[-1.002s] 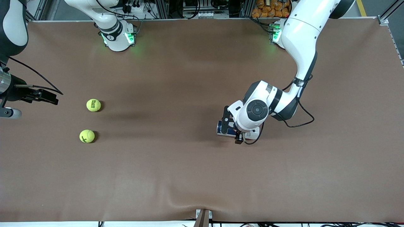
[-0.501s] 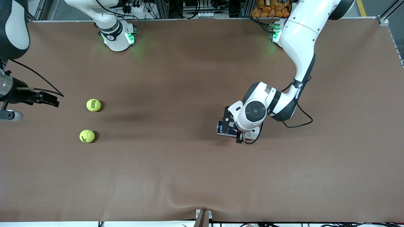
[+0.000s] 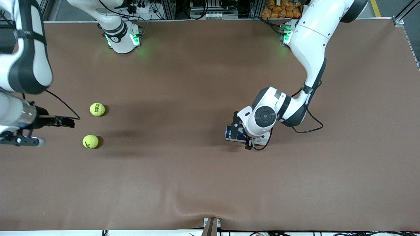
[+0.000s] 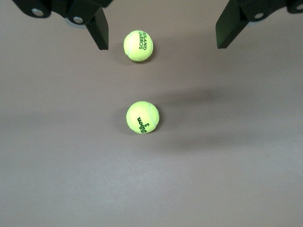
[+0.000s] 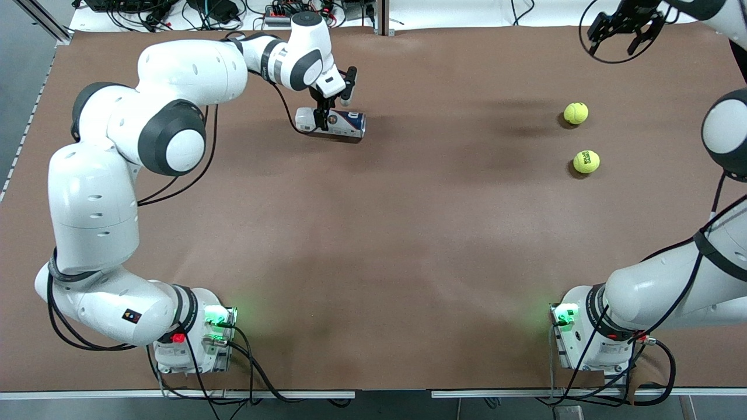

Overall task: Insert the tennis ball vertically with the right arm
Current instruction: 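Lift the can upright with the left gripper while the right gripper reaches out, then carry the can toward the table middle while the right gripper lowers onto ball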

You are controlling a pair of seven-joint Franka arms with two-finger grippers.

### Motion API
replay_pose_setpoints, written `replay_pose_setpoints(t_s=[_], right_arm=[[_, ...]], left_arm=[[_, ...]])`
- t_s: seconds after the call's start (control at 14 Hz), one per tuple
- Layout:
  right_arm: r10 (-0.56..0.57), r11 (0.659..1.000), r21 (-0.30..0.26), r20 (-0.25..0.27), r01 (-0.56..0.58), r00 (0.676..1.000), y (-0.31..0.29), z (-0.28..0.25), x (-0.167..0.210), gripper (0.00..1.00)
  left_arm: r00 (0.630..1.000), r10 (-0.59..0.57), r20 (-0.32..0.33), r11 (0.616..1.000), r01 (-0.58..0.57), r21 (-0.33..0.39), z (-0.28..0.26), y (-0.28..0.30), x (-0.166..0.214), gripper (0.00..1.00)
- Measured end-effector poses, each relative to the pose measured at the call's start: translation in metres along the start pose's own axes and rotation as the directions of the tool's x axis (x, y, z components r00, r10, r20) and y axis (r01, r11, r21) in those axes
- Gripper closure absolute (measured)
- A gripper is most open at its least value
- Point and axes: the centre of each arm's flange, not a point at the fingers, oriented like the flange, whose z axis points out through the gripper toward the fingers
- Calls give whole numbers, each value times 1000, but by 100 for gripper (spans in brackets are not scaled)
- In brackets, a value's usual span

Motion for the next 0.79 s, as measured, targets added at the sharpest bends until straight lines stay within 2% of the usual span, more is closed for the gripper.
replay_pose_setpoints(t_s=[0.14, 0.21, 0.29, 0.5, 0.57, 0.79], right_arm=[[9, 1000, -2, 30, -9, 1000, 5, 25, 9, 0], [16, 1000, -2, 32, -16, 999, 10, 37, 13, 0], [18, 1000, -1, 23, -18, 1000, 16, 50, 18, 0], [7, 1000, 2, 20, -7, 1000, 26, 89, 19, 0], [4, 1000, 2, 23, -4, 1000, 25, 95, 19, 0], [-13, 1000, 3, 18, 13, 1000, 23, 104, 20, 0]], left_arm=[[1000, -2, -5, 1000, 2, 10, 12, 0, -1, 0], [1000, 0, -6, 1000, 0, 11, 16, 1, 0, 7], [1000, 5, -6, 1000, -5, 12, 17, 2, 3, 7], [1000, 22, 7, 999, -22, 30, 13, 3, 12, 31], [1000, 17, 11, 999, -17, 38, 10, 1, 12, 35], [1000, -9, -4, 998, 9, 65, -3, -7, 5, 36]])
